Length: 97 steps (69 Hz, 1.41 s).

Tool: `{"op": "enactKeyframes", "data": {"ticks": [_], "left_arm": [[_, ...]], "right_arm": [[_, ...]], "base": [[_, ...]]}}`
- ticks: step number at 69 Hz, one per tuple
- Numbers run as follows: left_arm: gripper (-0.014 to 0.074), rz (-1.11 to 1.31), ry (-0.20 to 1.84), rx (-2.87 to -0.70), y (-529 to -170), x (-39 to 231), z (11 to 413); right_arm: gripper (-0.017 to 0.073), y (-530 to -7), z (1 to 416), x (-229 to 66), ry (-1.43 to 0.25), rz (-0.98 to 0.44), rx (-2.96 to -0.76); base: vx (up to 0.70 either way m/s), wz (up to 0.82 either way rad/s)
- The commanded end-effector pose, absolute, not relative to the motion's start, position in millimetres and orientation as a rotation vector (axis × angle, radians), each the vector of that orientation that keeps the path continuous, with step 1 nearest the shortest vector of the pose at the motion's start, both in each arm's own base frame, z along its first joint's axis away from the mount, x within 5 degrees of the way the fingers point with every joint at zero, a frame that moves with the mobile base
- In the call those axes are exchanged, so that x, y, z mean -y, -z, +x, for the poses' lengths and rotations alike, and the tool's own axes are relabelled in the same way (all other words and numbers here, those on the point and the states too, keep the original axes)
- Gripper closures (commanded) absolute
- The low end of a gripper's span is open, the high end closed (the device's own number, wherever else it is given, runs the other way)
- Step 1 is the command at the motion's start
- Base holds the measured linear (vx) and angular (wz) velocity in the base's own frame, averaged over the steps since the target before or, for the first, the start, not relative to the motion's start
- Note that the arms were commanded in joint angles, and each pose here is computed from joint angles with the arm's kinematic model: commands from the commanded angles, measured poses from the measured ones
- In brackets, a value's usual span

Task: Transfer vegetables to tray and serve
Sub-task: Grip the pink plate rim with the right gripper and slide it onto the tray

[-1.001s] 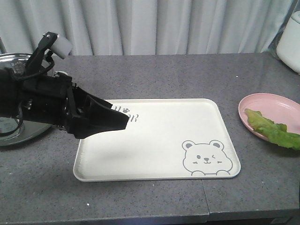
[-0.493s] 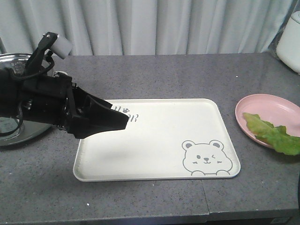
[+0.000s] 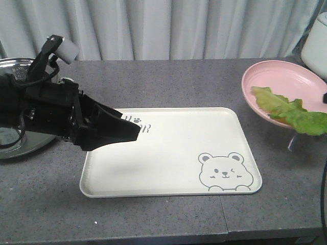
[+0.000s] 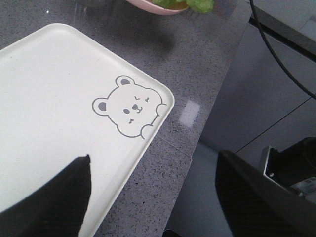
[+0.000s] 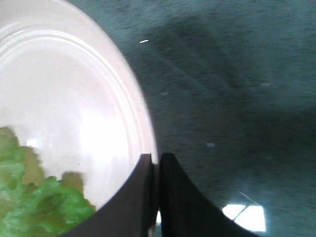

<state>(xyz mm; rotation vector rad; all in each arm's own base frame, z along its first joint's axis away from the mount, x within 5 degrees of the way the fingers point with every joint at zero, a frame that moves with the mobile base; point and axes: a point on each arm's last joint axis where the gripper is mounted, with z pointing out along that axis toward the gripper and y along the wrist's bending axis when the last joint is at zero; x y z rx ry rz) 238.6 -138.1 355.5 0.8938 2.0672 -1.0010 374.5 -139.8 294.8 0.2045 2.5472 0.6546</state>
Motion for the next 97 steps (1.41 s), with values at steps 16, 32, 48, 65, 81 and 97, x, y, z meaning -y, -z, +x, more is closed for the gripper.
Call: {"op": "enactKeyframes", "data": {"ticks": [16,32,48,65,81,97], "left_arm": [[0.0074,0.859,1.038,-1.989,-374.3,139.8,233.3],[0.0074,0.864,1.042,-1.990,-374.2,139.9,232.7],[0.0074,0.883,1.060,-1.994,-373.8,140.4,230.6],[0.0074,0.885,1.062,-1.995,-373.8,140.5,230.4],[0.0074,0.885,1.062,-1.995,-373.8,140.5,230.4],[0.0074,0.892,1.068,-1.997,-373.7,140.6,229.7]], "right_arm": [[0.0564,-322.9,391.9,-6.6,-0.755,-0.290,-2.547],[0.0564,-310.1,390.7,-100.3,-0.774,-0.519,-2.561],[0.0564,-275.3,402.6,-137.9,-0.788,-0.442,-2.627],[0.0564,-252.1,413.3,-127.0,-0.598,-0.353,-2.716],[0.0531,-248.8,412.5,-120.7,-0.502,-0.337,-2.763],[0.0334,-257.3,410.0,-120.2,-0.495,-0.374,-2.735]], "base": [[0.00,0.00],[0.00,0.00],[0.00,0.00],[0.00,0.00],[0.00,0.00],[0.00,0.00]]}}
